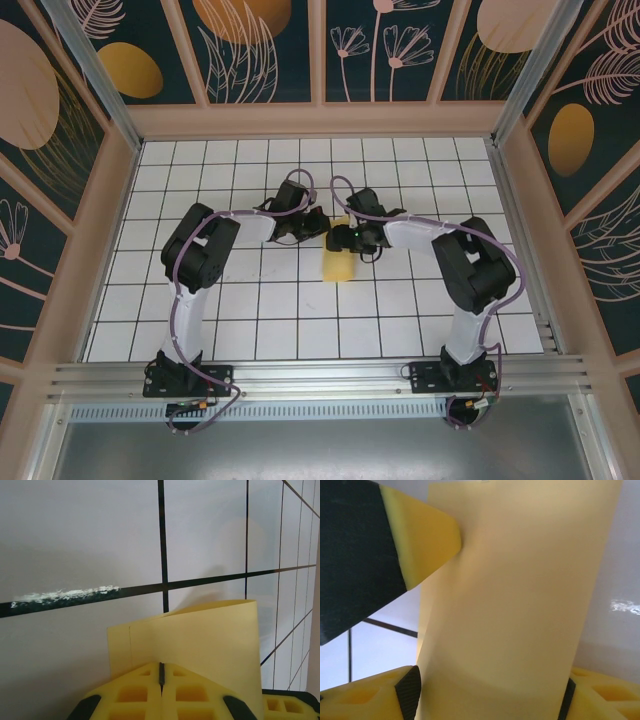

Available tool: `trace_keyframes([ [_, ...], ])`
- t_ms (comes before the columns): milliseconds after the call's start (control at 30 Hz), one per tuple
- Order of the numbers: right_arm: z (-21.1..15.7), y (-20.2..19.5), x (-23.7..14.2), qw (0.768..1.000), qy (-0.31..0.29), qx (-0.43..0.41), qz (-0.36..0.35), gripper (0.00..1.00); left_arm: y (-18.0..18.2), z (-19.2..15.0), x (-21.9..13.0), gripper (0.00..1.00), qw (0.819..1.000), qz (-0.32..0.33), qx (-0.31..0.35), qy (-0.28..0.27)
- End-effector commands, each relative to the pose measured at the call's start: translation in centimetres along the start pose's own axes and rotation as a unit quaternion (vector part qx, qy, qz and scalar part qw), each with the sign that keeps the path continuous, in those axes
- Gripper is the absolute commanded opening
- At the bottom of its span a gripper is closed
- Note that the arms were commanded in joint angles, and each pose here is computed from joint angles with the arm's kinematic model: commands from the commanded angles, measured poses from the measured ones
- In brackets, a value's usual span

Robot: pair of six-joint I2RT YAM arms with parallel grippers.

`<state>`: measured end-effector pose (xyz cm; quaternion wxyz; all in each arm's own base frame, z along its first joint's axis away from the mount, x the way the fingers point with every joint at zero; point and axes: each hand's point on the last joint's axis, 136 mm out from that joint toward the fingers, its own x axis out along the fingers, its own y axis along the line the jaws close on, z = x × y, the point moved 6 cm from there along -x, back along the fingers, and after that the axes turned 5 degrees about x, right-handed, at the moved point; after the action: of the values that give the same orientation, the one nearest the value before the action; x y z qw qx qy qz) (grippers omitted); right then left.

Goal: Fold a paper plane with a square sheet of paper (pick it up from the middle)
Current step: First fold in half a square sheet of paper at the center of the table.

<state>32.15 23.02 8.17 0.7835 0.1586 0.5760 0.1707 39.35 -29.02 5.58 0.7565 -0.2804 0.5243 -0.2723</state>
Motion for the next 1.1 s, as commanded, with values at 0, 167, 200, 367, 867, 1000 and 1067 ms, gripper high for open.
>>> trace_keyframes([
  [0, 0.1, -0.9, -1.6, 0.998, 0.013, 0.042, 0.049, 0.71, 2.7, -1.5, 0.9, 0.0, 0.998, 0.057, -0.009, 0.023],
  [167, 0.0, -1.5, -1.7, 0.992, 0.044, 0.077, 0.087, 0.7, 2.8, -1.5, 0.9, 0.0, 0.998, 0.058, -0.008, 0.024],
  [200, 0.1, -1.6, -1.8, 0.991, 0.045, 0.083, 0.091, 0.7, 2.8, -1.6, 0.9, 0.0, 0.998, 0.059, -0.009, 0.024],
  [367, -0.1, -2.4, -1.4, 0.988, 0.066, 0.101, 0.1, 0.58, 2.7, -1.5, 0.8, 0.0, 0.998, 0.055, -0.008, 0.022],
  [867, -2.2, -5.7, 1.6, 0.989, 0.098, 0.111, 0.016, 0.42, -3.9, 2.5, -4.5, 0.12, 0.997, 0.009, 0.036, -0.067],
  [1000, -2.7, -6.3, 2.2, 0.989, 0.101, 0.109, -0.017, 0.44, -4.4, 2.5, -6.0, 0.15, 0.995, 0.008, 0.031, -0.094],
  [1067, -2.9, -6.5, 2.5, 0.988, 0.099, 0.108, -0.039, 0.47, -4.0, 2.1, -6.2, 0.15, 0.995, 0.011, 0.024, -0.097],
])
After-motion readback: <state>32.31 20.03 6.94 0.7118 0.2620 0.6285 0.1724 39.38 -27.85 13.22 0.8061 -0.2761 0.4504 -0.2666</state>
